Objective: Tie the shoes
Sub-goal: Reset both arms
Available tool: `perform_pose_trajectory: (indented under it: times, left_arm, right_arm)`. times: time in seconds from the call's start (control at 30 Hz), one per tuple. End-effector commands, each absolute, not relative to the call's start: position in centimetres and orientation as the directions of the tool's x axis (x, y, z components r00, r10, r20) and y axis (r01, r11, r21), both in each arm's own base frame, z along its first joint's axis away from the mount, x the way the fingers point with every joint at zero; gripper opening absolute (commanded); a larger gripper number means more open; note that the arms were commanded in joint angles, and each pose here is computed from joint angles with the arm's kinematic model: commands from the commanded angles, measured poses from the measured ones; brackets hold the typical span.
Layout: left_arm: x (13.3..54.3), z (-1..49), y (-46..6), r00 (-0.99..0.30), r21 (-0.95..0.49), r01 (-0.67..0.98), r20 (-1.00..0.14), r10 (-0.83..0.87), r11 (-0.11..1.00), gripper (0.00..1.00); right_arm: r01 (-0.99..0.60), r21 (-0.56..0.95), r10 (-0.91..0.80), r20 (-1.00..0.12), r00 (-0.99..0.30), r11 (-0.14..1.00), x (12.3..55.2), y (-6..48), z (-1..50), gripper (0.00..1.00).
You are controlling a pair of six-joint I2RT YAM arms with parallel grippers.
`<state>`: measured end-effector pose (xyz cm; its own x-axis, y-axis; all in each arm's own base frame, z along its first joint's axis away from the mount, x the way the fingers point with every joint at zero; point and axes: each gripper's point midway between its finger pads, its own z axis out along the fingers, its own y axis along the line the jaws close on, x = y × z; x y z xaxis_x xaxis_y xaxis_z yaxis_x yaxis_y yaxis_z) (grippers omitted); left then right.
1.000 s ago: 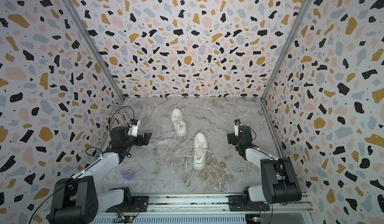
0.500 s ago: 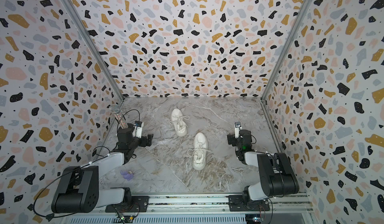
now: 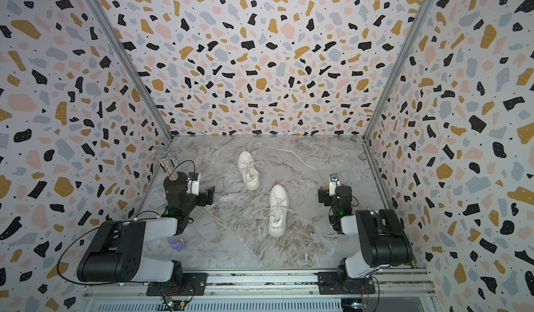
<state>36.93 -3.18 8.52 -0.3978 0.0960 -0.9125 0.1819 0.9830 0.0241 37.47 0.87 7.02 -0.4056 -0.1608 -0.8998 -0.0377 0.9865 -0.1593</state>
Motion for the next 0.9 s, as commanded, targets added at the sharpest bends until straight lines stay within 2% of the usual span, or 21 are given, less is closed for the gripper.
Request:
perform_pose_trajectory:
  times: [0.0,0.87]
  left_arm:
    - [37.27,9.69,-3.08,-0.348,0.022,0.167,-0.934,0.080,0.986,1.00]
    - [37.31,9.70,-3.08,-0.348,0.022,0.167,-0.934,0.080,0.986,1.00]
  right_arm:
    - [-0.004,-0.149,-0.140,-0.919,-0.370,0.989,38.20,0.47,8.48,1.00]
    - [-0.002,-0.149,-0.139,-0.920,-0.366,0.989,38.27,0.43,8.52,1.00]
